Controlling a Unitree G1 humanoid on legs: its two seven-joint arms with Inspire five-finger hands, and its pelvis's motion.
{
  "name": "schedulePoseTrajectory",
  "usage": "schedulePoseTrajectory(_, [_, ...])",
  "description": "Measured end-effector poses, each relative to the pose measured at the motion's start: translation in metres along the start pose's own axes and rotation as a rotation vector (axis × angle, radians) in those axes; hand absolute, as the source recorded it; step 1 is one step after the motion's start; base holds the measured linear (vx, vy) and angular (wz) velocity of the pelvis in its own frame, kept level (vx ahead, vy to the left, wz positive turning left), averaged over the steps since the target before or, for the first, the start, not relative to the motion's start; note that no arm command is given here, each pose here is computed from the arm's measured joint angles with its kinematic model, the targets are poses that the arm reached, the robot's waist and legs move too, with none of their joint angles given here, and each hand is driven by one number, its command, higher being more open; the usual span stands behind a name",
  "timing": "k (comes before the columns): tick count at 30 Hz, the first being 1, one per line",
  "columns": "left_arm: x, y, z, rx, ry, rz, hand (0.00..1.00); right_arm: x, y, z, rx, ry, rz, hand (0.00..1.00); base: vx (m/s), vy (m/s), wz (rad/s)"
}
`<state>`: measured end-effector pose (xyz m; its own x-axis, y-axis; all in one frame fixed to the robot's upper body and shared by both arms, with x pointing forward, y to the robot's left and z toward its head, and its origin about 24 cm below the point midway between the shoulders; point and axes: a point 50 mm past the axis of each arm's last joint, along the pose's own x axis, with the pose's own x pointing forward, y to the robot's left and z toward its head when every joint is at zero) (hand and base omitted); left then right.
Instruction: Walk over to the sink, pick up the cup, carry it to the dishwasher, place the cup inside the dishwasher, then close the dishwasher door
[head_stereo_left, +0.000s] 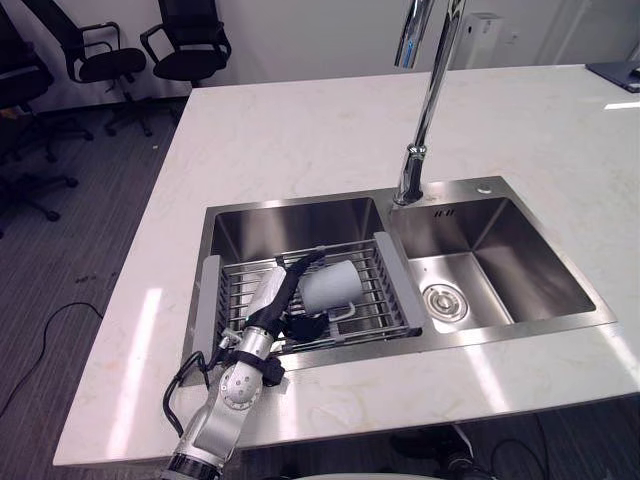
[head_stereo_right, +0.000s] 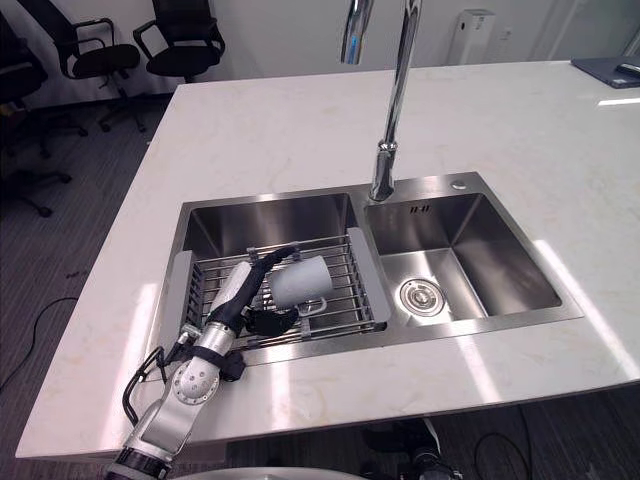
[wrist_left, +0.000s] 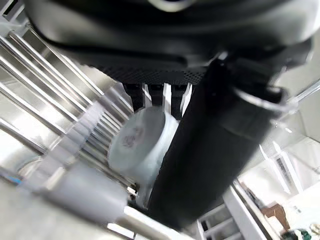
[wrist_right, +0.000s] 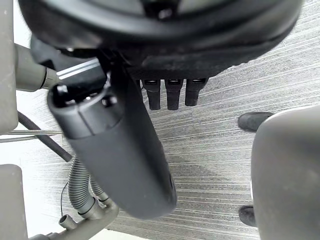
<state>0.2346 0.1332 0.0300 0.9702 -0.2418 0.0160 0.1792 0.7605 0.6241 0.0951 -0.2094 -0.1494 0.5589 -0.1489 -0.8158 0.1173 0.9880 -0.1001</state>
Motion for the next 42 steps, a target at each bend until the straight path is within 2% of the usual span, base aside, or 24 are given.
schedulePoseTrajectory(25, [0.015, 0.0, 0.006, 0.169, -0.034, -0.051, 0.9, 0.0, 0.004, 0.0, -0.002, -0.002, 0.02, 0.9, -0.03, -0.002, -0.01])
schedulePoseTrajectory(33, [0.034, -0.001, 0.007, 0.216, -0.031, -0.113, 0.9, 0.0, 0.008, 0.0, -0.001, 0.001, 0.038, 0.9, -0.05, -0.003, 0.0])
schedulePoseTrajectory(34, [0.04, 0.001, 0.006, 0.23, -0.022, -0.12, 0.3, 0.0, 0.009, 0.0, -0.004, 0.0, 0.042, 0.9, -0.09, 0.0, -0.02])
schedulePoseTrajectory(38, [0.051, 0.009, 0.003, 0.298, 0.003, -0.137, 0.3, 0.002, 0.011, 0.004, -0.013, -0.011, 0.062, 0.9, -0.04, -0.003, -0.12])
schedulePoseTrajectory(42, [0.06, 0.009, 0.014, 0.318, -0.04, -0.151, 0.3, 0.001, 0.01, 0.003, -0.013, -0.007, 0.06, 0.9, 0.01, -0.006, -0.05])
